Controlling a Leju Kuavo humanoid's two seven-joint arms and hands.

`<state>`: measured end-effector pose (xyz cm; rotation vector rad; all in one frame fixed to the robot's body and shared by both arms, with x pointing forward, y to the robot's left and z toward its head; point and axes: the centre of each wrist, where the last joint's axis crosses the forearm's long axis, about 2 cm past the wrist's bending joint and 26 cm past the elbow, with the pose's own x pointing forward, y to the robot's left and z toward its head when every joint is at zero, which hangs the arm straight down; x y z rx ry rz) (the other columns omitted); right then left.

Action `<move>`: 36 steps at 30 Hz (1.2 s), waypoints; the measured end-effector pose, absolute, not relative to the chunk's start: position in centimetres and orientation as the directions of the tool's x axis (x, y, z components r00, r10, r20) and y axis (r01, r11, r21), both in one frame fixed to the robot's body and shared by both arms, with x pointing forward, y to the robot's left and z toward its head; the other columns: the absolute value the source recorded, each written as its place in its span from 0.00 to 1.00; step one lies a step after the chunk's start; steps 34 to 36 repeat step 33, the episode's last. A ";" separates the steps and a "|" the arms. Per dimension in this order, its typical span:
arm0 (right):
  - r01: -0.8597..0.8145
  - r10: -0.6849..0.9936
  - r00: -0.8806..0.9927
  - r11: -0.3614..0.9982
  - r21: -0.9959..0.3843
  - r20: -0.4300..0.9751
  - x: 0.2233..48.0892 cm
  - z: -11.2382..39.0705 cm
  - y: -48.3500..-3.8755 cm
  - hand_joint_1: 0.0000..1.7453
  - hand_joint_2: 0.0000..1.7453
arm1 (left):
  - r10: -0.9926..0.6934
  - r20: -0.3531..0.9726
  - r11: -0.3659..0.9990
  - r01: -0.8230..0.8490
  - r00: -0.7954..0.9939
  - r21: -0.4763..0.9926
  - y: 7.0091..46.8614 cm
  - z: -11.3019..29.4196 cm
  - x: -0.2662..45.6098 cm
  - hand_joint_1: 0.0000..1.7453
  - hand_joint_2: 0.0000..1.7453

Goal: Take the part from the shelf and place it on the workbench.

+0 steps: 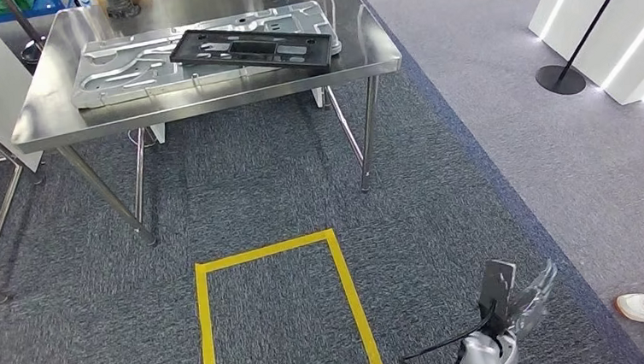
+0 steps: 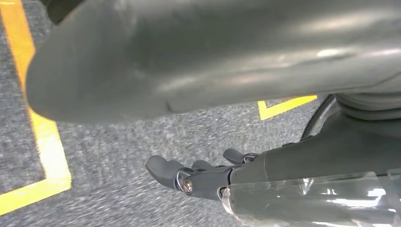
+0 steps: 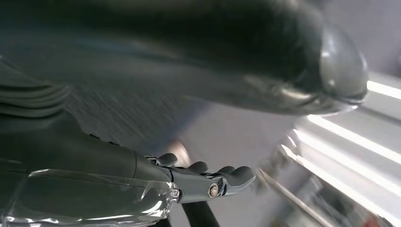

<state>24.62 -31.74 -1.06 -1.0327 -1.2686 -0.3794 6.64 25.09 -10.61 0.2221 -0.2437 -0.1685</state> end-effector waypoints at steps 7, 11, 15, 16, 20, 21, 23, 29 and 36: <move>0.513 0.078 0.580 0.738 -0.439 0.810 19.3 -5.8 -28.5 0.00 0.00 | -0.201 0.229 0.960 0.146 0.952 0.239 25.1 -10.6 6.7 0.00 0.00; 0.384 0.002 0.721 0.832 -0.402 0.693 15.6 -7.8 -27.3 0.00 0.00 | -0.220 0.239 0.955 0.160 0.946 0.249 25.2 -10.5 7.4 0.00 0.00; 0.316 -0.094 0.790 0.909 -0.271 0.606 13.0 -9.0 -26.2 0.00 0.00 | -0.239 0.240 0.951 0.176 0.941 0.256 25.2 -10.5 7.4 0.00 0.25; 0.308 -0.120 0.801 0.922 -0.233 0.587 12.4 -9.2 -25.9 0.00 0.25 | -0.242 0.237 0.950 0.179 0.941 0.257 25.2 -10.5 7.3 0.00 0.50; 0.283 -0.209 0.833 0.956 -0.071 0.513 10.8 -9.7 -25.0 0.00 0.75 | -0.249 0.224 0.947 0.188 0.942 0.261 25.1 -10.5 7.2 0.00 1.00; 0.272 -0.219 0.838 0.962 -0.034 0.500 10.6 -9.8 -24.8 0.00 0.50 | -0.250 0.218 0.946 0.191 0.943 0.262 25.1 -10.5 7.2 0.00 1.00; 0.245 -0.222 0.845 0.969 0.018 0.487 10.6 -9.8 -24.5 0.00 0.25 | -0.253 0.208 0.945 0.195 0.945 0.263 25.0 -10.5 7.2 0.00 1.00; 0.114 -0.147 0.846 0.989 0.096 0.513 11.3 -9.6 -24.3 0.00 1.00 | -0.247 0.203 0.951 0.197 0.947 0.240 24.7 -10.4 7.5 0.00 1.00; 0.039 -0.083 0.848 0.995 0.095 0.524 11.5 -9.6 -24.5 0.00 1.00 | -0.245 0.200 0.953 0.197 0.949 0.230 24.9 -10.5 7.0 0.00 1.00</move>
